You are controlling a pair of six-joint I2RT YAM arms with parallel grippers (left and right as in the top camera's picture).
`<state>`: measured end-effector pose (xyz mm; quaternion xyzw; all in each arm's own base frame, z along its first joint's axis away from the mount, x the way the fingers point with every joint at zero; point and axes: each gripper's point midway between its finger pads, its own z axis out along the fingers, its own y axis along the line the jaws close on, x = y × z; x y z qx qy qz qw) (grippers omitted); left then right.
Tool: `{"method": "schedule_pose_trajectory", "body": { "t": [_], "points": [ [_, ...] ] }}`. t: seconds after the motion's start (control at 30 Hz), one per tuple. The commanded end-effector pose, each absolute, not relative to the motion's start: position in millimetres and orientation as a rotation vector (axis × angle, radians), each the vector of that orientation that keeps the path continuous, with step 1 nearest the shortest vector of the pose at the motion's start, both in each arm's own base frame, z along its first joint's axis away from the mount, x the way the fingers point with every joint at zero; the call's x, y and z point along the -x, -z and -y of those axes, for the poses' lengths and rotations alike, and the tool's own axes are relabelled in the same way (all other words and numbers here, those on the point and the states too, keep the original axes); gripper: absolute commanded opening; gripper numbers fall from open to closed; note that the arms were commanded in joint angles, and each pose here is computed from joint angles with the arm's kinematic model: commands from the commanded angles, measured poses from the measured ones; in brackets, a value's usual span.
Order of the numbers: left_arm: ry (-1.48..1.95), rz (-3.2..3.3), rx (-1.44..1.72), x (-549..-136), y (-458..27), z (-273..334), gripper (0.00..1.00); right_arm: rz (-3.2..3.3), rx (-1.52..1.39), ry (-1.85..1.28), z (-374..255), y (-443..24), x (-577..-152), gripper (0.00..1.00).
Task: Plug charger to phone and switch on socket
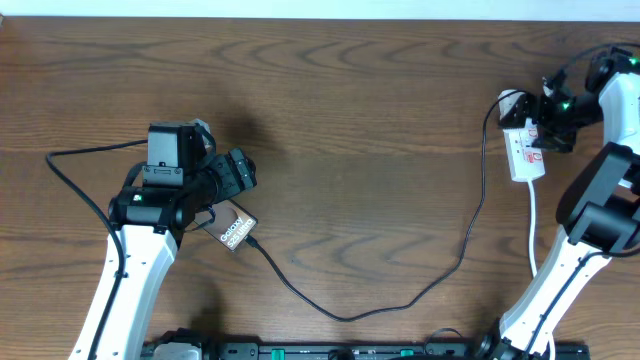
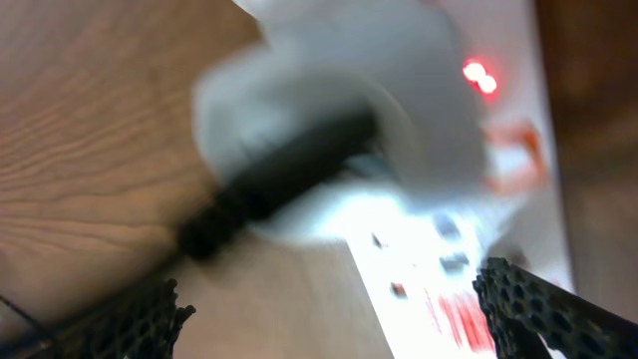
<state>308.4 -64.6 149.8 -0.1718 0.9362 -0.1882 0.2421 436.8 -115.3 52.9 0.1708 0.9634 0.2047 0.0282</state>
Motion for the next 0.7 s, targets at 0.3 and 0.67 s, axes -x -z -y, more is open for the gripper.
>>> {"method": "schedule_pose_trajectory", "body": {
  "t": [0.3,0.67],
  "points": [
    [0.508,-2.544,0.451,-312,-157,65,0.88,-2.664,-0.821,-0.213,137,-239,-382,0.99],
    [0.507,-2.544,0.451,-312,-157,65,0.88,-2.497,-0.744,-0.171,124,-309,-354,0.99]
  ]
}}
